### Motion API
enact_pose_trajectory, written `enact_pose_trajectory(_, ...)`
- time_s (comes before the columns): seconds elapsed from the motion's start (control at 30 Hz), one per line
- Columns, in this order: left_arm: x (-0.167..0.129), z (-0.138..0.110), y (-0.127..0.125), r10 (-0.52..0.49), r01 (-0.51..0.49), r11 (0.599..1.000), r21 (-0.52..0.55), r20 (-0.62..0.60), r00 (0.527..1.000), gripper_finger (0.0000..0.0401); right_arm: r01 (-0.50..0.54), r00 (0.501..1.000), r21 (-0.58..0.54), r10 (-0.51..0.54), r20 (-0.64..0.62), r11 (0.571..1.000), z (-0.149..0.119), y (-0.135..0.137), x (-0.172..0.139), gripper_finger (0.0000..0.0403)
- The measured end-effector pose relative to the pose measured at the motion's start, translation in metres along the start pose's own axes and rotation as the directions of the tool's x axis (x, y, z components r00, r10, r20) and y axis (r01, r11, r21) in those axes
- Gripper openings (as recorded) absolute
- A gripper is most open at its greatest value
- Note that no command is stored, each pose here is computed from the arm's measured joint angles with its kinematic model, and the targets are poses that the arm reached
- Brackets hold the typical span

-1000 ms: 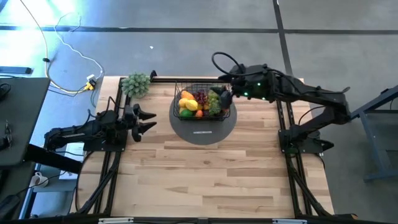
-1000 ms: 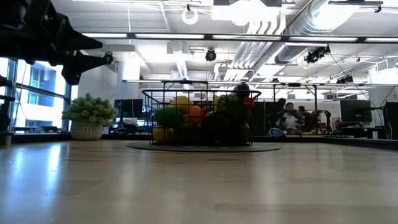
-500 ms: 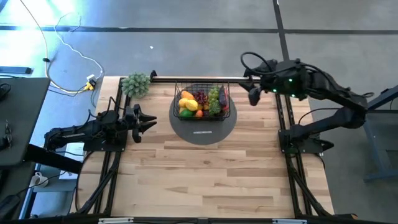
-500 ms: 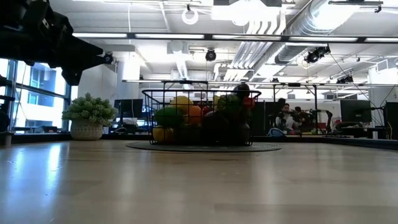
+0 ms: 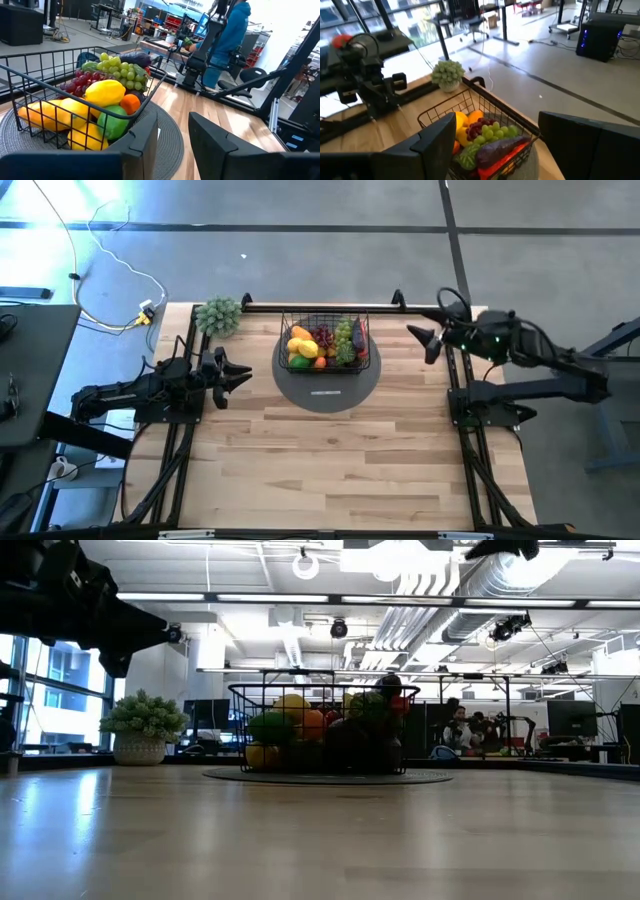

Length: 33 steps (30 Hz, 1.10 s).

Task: Build produce basket
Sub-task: Return to Home Position

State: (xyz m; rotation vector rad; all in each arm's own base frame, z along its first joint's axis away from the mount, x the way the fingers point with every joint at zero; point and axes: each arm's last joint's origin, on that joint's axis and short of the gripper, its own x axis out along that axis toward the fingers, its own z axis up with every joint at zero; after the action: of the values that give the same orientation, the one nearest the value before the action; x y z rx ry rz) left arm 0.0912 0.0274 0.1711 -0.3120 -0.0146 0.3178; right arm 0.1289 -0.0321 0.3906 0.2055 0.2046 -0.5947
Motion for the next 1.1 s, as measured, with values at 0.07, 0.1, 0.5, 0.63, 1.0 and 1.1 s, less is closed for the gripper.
enact_pose_trajectory(0.07, 0.000, 0.000, 0.000, 0.000, 0.000, 1.000, 0.000, 0.000, 1.000, 0.0101, -0.008, 1.000, 0.021, 0.007, 0.028, 1.000, -0.019, -0.006, -0.002, 0.0264)
enact_pose_trajectory(0.1, 0.000, 0.000, 0.000, 0.000, 0.000, 1.000, 0.000, 0.000, 1.000, 0.0101, -0.013, 0.999, 0.030, 0.012, 0.044, 0.999, -0.027, -0.008, -0.002, 0.0264)
enact_pose_trajectory(0.5, 0.000, 0.000, 0.000, 0.000, 0.000, 1.000, 0.000, 0.001, 1.000, 0.0102, -0.152, 0.984, 0.159, 0.134, 0.116, 0.976, -0.130, -0.029, 0.001, 0.0264)
enact_pose_trajectory(0.63, 0.000, 0.000, 0.000, 0.000, 0.000, 1.000, -0.001, 0.000, 1.000, 0.0102, -0.198, 0.976, 0.188, 0.177, 0.124, 0.962, -0.154, -0.033, 0.003, 0.0264)
enact_pose_trajectory(1.0, 0.000, 0.000, 0.000, 0.000, 0.000, 1.000, -0.001, 0.001, 1.000, 0.0102, -0.287, 0.955, 0.209, 0.264, 0.133, 0.935, -0.195, -0.039, 0.007, 0.0264)
enact_pose_trajectory(1.1, 0.000, 0.000, 0.000, 0.000, 0.000, 1.000, -0.001, 0.001, 1.000, 0.0102, -0.307, 0.949, 0.210, 0.280, 0.148, 0.928, -0.201, -0.040, 0.007, 0.0264)
